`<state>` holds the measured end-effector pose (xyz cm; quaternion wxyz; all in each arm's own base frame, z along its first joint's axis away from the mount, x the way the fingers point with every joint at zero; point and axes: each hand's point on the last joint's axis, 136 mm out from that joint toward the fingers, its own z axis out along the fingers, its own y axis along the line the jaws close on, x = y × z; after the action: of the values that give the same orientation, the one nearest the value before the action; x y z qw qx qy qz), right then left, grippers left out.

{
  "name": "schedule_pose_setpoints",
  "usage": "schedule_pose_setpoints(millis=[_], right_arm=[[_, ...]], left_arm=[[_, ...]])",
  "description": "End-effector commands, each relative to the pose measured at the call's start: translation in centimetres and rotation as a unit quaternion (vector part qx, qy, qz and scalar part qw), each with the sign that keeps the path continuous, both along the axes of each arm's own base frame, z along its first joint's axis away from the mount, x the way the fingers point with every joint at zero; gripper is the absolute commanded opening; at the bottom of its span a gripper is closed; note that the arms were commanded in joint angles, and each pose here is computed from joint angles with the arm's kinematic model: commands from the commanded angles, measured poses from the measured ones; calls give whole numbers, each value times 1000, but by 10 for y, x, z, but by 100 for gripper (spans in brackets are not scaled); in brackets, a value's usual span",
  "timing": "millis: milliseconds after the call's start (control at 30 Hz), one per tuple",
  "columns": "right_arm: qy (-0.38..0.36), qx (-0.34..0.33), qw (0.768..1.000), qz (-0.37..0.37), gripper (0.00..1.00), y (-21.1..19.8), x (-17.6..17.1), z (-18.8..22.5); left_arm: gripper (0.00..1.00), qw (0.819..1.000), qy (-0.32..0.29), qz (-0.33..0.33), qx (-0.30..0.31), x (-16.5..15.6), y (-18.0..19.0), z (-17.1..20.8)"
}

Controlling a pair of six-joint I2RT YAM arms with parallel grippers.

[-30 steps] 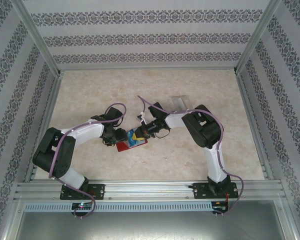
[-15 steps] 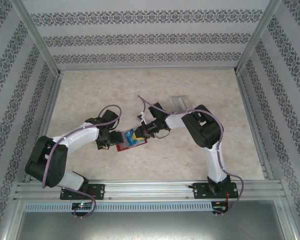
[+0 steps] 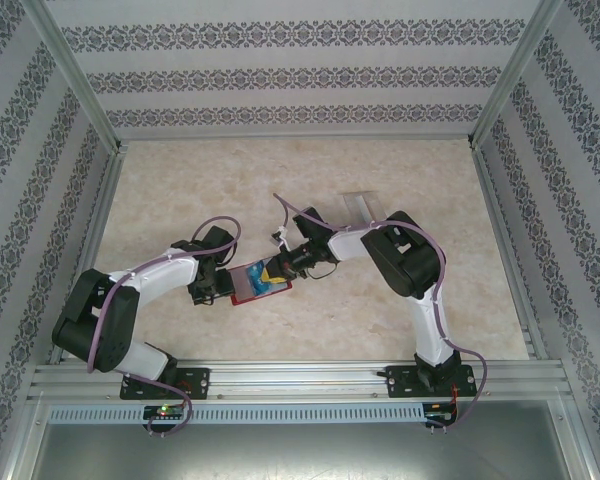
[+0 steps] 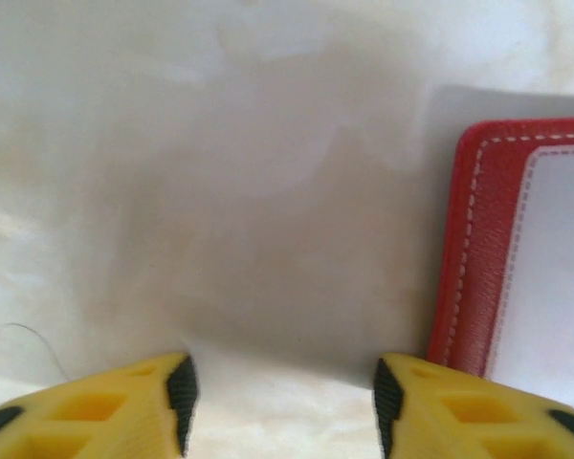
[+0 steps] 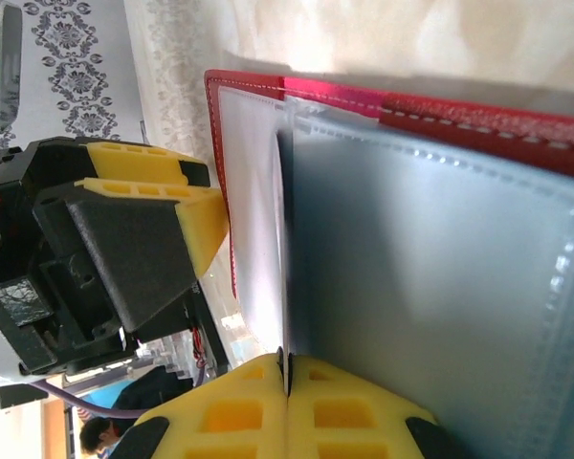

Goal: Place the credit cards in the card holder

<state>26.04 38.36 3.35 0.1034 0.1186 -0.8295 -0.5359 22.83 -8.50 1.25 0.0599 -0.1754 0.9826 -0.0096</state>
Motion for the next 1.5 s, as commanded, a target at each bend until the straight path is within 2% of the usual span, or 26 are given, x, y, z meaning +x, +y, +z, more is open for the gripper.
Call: schedule_pose_setpoints(millis=[0,133,233,567,800,1033,1233,1333,1467], right_arm=[[3,0,1000,-1,0,2,-4,4],[6,2,1000,-7,0,3,-1,7],[9,3,1000,-10,0,7,-2,9],[12,18,1000,-12,0,16,-4,16],[15,25,999,-14,0,20,-9,15],[-7,27,999,-19,3,25,-12,10],[-17,10,1000,-23,11,25,-20,-1],[-31,-5,999,-25,23,25,-24,-2],[-49,-34,998,-36,32,21,-25,-3]], left_arm=[[45,1000,-3,-3,9,1,5,-6],[34,1000,-9,-9,10,1,6,-5],[30,1000,-12,-13,2,2,3,-3],[27,1000,-9,-17,-15,4,-4,-9],[13,999,-9,-21,-28,6,-9,-11],[7,999,-4,-27,-38,7,-14,-14],[1,999,-2,-26,-41,7,-15,-15],[0,999,-3,-25,-43,6,-15,-15],[0,999,-5,-26,-44,5,-15,-14]])
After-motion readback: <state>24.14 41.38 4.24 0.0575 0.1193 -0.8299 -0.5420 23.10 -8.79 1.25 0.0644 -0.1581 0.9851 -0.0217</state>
